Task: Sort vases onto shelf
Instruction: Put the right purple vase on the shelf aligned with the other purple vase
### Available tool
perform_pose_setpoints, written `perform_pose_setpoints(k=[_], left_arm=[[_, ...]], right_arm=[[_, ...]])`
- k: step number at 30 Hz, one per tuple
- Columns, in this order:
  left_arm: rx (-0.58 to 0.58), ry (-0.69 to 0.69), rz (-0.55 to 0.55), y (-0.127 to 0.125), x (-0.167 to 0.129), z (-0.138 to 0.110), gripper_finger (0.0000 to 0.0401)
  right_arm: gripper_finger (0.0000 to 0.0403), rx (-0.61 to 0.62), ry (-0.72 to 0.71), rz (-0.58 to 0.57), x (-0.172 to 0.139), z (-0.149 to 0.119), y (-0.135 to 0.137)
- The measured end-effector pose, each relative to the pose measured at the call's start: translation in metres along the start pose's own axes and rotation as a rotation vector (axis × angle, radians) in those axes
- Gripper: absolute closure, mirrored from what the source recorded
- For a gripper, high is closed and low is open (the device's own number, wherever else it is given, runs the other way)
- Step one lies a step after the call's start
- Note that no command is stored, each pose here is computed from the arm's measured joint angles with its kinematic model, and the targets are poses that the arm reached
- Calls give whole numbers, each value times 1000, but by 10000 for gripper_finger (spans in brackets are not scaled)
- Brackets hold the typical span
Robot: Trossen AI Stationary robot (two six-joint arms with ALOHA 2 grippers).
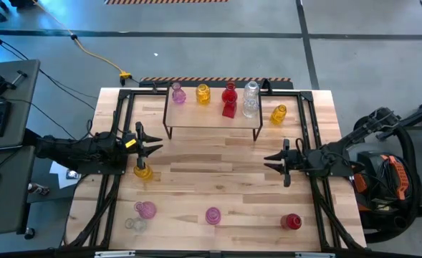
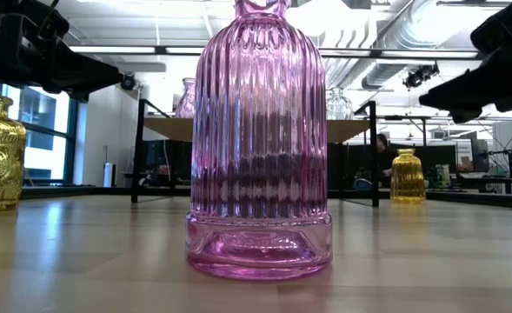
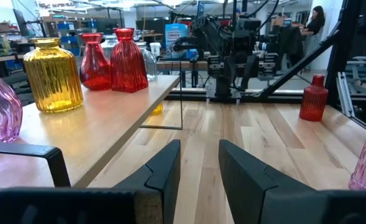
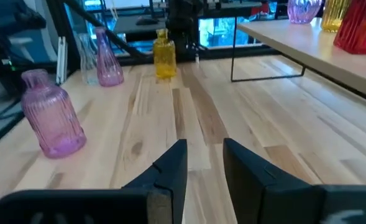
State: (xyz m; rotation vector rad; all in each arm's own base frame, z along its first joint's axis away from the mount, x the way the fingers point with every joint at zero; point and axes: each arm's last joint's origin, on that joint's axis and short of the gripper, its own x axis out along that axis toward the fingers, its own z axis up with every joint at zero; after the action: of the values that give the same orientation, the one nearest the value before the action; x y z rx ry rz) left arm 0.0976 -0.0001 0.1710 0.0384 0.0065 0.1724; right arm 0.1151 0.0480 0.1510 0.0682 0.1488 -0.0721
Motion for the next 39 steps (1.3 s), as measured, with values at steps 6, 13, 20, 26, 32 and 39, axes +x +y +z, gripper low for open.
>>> perform_pose_setpoints(k=[6,13,20,26,32,39], left_arm=[[0,0,0,0,0,0,301],[0,0,0,0,0,0,301],[0,0,0,0,0,0,301],[60,-35,3,0,0,3,301],[-50,-155,16,1,-1,15,301],[-122,-103,41,6,-7,45,301]], right_arm=[[315,7,8,-1,0,-1,0],[315,9,5,-23,0,-1,-1],[315,10,7,-11,0,-1,0],[315,12,8,-10,0,-1,0],[315,11,9,-10,0,-1,0],[315,11,9,-9,0,-1,0]])
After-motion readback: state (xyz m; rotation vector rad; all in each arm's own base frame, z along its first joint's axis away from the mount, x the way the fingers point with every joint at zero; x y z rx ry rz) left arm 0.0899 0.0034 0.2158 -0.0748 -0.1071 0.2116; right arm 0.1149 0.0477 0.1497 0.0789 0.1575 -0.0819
